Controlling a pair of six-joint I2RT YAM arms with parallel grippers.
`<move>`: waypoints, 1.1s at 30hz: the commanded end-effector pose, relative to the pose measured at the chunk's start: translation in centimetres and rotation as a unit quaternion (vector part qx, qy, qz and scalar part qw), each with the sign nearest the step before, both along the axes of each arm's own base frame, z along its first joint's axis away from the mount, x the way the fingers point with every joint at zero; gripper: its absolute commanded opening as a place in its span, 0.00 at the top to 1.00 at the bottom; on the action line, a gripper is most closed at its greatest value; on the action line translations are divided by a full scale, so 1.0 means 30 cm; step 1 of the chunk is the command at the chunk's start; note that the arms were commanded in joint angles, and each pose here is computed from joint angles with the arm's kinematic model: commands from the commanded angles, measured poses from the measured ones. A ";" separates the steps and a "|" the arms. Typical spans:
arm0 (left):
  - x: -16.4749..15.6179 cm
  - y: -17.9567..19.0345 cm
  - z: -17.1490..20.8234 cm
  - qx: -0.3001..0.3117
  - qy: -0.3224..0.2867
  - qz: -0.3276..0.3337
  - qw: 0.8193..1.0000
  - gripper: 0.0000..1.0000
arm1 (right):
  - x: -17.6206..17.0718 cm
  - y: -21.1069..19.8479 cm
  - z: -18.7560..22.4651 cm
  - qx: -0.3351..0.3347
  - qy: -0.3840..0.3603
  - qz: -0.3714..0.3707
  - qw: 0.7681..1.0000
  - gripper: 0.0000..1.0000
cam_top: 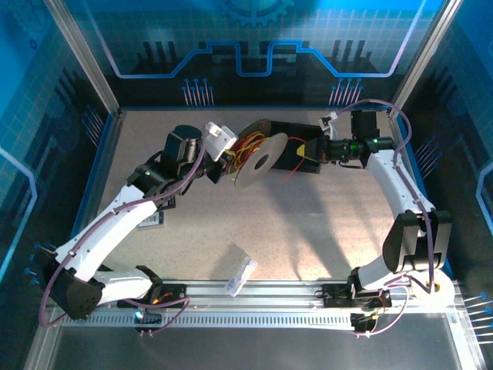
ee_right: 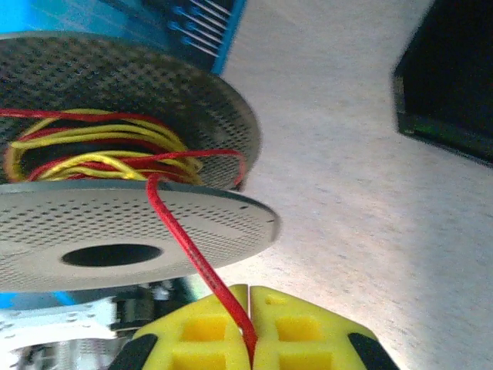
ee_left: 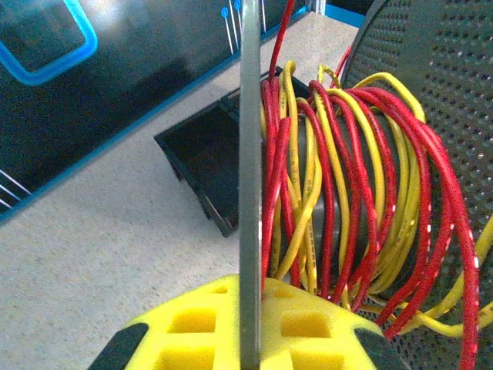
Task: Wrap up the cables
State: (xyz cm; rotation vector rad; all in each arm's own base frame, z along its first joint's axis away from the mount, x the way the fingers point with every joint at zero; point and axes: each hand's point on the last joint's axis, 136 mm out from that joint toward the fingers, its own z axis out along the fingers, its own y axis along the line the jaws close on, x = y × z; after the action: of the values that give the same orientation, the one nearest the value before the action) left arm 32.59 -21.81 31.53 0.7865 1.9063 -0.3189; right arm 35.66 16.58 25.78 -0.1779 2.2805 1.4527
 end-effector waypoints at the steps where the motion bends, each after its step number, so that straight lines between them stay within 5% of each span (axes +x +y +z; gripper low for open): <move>1: 0.027 -0.029 0.109 -0.001 -0.082 -0.026 0.996 1.00 | -0.025 0.059 0.140 0.135 0.017 0.058 0.989 1.00; 10: 0.042 -0.069 0.037 0.024 -0.080 -0.061 0.995 1.00 | 0.035 0.115 0.247 0.286 0.040 0.062 0.955 1.00; 19: 0.074 -0.036 -0.007 0.058 -0.111 -0.041 0.991 1.00 | 0.002 0.192 0.296 0.299 0.049 0.084 0.949 1.00; 33: 0.163 0.062 -0.076 0.051 -0.132 -0.009 0.990 1.00 | -0.112 0.335 0.265 0.290 0.170 0.059 0.940 1.00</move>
State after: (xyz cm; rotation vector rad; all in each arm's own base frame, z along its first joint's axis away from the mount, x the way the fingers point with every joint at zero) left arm 36.67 -19.45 27.31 0.8777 1.7804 -0.1157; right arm 34.18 26.10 31.44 0.1835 2.0020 2.3302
